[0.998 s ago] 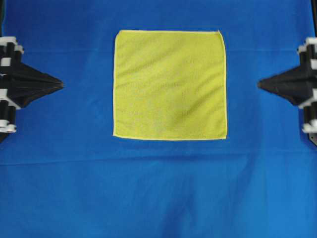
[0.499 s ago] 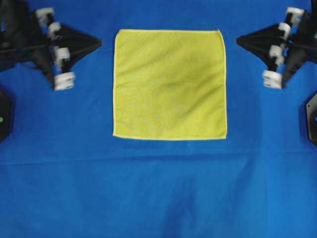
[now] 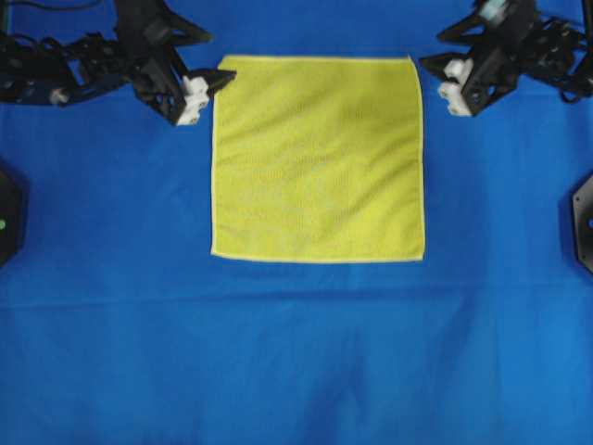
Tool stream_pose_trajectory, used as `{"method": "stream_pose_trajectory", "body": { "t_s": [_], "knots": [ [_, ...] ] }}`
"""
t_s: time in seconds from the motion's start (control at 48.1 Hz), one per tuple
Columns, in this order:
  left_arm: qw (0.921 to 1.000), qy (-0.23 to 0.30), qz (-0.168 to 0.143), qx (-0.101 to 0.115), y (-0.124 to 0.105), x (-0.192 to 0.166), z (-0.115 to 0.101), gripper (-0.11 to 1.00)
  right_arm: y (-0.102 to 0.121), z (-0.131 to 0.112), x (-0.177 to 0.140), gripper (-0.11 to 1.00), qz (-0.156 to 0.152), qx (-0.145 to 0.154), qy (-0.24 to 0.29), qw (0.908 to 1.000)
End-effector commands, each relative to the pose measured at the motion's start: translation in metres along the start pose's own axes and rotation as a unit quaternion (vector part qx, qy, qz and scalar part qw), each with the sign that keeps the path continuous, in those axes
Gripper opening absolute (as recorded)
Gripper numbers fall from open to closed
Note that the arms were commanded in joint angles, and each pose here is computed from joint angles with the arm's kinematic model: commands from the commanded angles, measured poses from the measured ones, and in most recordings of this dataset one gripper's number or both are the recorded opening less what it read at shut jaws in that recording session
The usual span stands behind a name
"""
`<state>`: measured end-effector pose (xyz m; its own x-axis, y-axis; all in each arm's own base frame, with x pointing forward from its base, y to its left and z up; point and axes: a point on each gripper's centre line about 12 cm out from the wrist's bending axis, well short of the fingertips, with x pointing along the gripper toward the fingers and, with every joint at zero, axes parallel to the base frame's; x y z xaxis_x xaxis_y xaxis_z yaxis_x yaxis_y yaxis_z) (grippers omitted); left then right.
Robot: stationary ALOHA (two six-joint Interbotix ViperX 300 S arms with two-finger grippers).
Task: Fold the yellow towel.
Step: 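Move both grippers to the towel's top corners and pinch them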
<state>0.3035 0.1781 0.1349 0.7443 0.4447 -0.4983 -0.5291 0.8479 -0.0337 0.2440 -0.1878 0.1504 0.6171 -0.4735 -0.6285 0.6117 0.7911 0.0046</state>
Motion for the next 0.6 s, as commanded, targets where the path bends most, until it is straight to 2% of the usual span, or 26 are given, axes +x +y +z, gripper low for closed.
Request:
{"method": "stream_pose_trajectory", "body": {
  "t_s": [0.0, 0.27, 0.582],
  "knots": [
    [0.9998, -0.009, 0.014, -0.007, 0.012, 0.012, 0.004, 0.83, -0.005, 0.005, 0.013, 0.60, -0.005, -0.001, -0.004, 1.0000],
    [0.9994, 0.014, 0.028, -0.015, 0.024, 0.040, -0.017, 0.83, -0.012, -0.013, 0.049, 0.60, -0.012, 0.005, 0.028, 0.9995],
    [0.9986, 0.037, 0.034, -0.018, 0.029, 0.050, -0.033, 0.79, -0.017, -0.018, 0.055, 0.60, -0.017, 0.008, 0.035, 0.9992]
  ]
}}
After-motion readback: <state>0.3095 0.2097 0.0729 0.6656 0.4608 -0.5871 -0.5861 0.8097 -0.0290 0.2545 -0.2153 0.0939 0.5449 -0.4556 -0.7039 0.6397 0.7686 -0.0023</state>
